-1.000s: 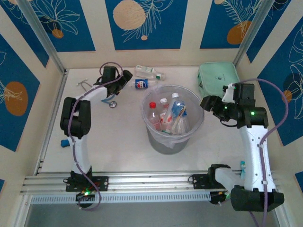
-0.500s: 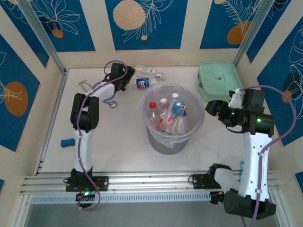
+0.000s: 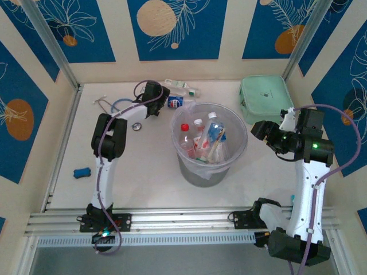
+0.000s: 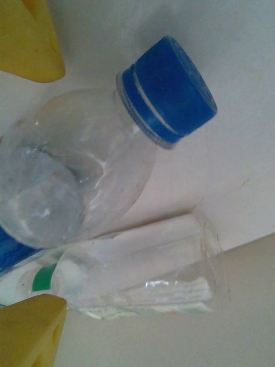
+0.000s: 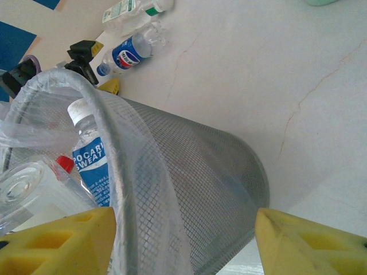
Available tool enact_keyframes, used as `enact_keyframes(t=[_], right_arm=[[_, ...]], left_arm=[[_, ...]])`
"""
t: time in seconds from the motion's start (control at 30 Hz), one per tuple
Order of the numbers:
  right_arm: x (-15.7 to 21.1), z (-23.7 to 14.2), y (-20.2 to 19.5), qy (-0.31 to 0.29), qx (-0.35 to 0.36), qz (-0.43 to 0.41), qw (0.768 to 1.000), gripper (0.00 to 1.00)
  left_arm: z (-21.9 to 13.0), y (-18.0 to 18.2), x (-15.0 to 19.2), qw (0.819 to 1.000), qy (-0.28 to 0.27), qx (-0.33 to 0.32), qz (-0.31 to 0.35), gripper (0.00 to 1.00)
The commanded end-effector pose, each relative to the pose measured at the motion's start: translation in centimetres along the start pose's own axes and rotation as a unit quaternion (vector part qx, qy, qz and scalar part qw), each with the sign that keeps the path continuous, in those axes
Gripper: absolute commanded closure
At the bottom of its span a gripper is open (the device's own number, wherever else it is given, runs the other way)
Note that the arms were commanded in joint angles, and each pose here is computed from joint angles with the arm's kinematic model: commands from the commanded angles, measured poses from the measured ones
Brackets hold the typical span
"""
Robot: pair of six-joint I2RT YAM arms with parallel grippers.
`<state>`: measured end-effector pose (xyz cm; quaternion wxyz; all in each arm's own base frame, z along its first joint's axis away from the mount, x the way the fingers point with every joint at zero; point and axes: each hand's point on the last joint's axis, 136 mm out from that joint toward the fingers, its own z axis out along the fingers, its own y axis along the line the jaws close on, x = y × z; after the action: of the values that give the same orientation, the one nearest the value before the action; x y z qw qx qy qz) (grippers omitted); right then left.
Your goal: Put the plastic bottles in the bin
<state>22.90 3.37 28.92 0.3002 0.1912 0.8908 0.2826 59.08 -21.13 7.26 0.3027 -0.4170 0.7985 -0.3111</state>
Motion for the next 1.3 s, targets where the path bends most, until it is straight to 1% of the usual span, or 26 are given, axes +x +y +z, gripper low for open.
enact_keyframes(t=[0.0,0.13,0.17,0.23,0.33,0.4,0.57,0.67,0.77,0.83,0.93,1.03,1.13,1.2,1.27], right_arm=[[0.4,0.0,0.3,0.006,-0.012,-0.004,1.0,0.34],[0.2,-0.2,0.3,0.002,-0.011,-0.004,1.0,0.34],[0.3,-0.2,0.3,0.003,-0.011,-0.003,1.0,0.34],[0.4,-0.2,0.4,0.003,-0.013,-0.002,1.0,0.34],[0.5,-0.5,0.4,0.0,-0.012,-0.005,1.0,0.34],[0.5,-0.6,0.6,-0.001,-0.012,-0.006,1.0,0.34],[0.3,-0.9,1.0,-0.005,-0.02,-0.006,1.0,0.34],[0.3,-1.2,1.4,-0.007,-0.026,-0.009,1.0,0.34],[0.2,-1.5,1.7,-0.011,-0.03,-0.014,0.999,0.34],[0.2,-1.3,2.2,-0.01,-0.048,-0.012,0.999,0.36],[0.2,-0.8,2.8,-0.003,-0.073,-0.002,0.997,0.37],[0.2,-0.6,3.6,0.009,-0.097,0.001,0.995,0.38],[0.1,-0.7,4.9,0.024,-0.125,-0.008,0.992,0.38],[0.4,-0.4,5.1,0.038,-0.119,-0.017,0.992,0.4],[1.0,0.1,4.7,0.056,-0.097,-0.03,0.993,0.42]], left_arm=[[1.3,0.2,0.3,0.999,-0.002,-0.002,-0.032,0.06],[2.2,0.9,0.5,0.998,-0.003,-0.003,-0.056,0.12],[2.3,0.9,0.5,0.998,-0.002,-0.001,-0.058,0.18],[2.4,0.9,0.5,0.998,-0.002,0.0,-0.059,0.28],[2.2,0.7,0.4,0.998,-0.001,0.003,-0.055,0.38],[1.9,0.5,0.1,0.999,-0.004,0.004,-0.052,0.46],[0.8,-0.3,-1.1,0.999,-0.014,0.016,-0.049,0.59],[-0.8,-1.6,-2.2,0.998,-0.023,0.036,-0.034,0.64],[-3.3,-3.5,-3.9,0.997,-0.04,0.06,-0.008,0.71],[-5.1,-4.5,-5.2,0.996,-0.055,0.072,0.004,0.75],[-7.9,-6.1,-7.0,0.992,-0.071,0.1,0.018,0.76],[-11.3,-7.7,-8.4,0.988,-0.087,0.119,0.055,0.78],[-15.4,-9.4,-9.4,0.979,-0.1,0.131,0.117,0.8],[-18.6,-10.6,-9.9,0.97,-0.109,0.135,0.17,0.82],[-21.7,-11.7,-9.9,0.958,-0.113,0.141,0.221,0.82]])
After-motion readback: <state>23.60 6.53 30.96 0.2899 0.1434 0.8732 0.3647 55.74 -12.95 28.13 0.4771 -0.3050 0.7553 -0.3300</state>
